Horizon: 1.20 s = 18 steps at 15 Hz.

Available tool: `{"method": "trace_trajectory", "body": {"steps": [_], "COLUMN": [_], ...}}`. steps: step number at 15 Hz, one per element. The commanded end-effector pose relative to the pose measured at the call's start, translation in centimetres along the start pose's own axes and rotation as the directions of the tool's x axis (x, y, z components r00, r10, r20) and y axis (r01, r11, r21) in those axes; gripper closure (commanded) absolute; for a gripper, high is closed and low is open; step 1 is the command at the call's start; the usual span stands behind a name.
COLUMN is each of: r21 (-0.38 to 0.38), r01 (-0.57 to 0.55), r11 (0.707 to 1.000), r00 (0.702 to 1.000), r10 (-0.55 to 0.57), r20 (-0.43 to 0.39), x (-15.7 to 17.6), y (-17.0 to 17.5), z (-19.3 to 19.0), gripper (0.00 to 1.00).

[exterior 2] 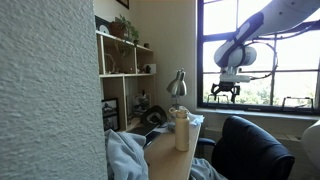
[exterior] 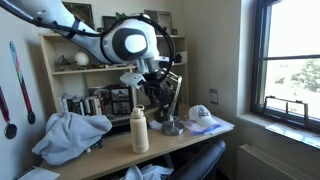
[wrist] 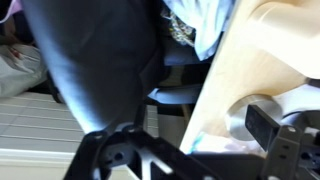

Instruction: Pull out the chair then put the sweater on the chair.

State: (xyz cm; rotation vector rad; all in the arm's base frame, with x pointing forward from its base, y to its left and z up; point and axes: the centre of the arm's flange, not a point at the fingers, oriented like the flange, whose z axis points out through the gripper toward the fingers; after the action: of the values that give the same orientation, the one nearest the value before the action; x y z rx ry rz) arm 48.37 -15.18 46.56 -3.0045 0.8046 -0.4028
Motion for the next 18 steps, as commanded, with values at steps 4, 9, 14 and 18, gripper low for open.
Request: {"method": "trace_trajectory", "body": {"steps": [4, 9, 14, 18], "r21": [0.202, 0.309, 0.414, 0.434], "r01": [0.313, 0.54, 0.705, 0.796], "r11": [0.928, 0.783, 0.576, 0.421], "r00": [0.948, 0.825, 0.638, 0.474], "r10": [-0.317, -0.565, -0.77, -0.88], "r20": [-0.014, -0.008, -0.015, -0.017], "x": [-8.6, -17.9, -25.5, -26.5], "y": [-18.8, -33.5, -42.6, -46.0], "z": [-2.7, -0.2, 4.9, 11.7], "gripper": [0.0, 0.0, 0.0, 0.0]}}
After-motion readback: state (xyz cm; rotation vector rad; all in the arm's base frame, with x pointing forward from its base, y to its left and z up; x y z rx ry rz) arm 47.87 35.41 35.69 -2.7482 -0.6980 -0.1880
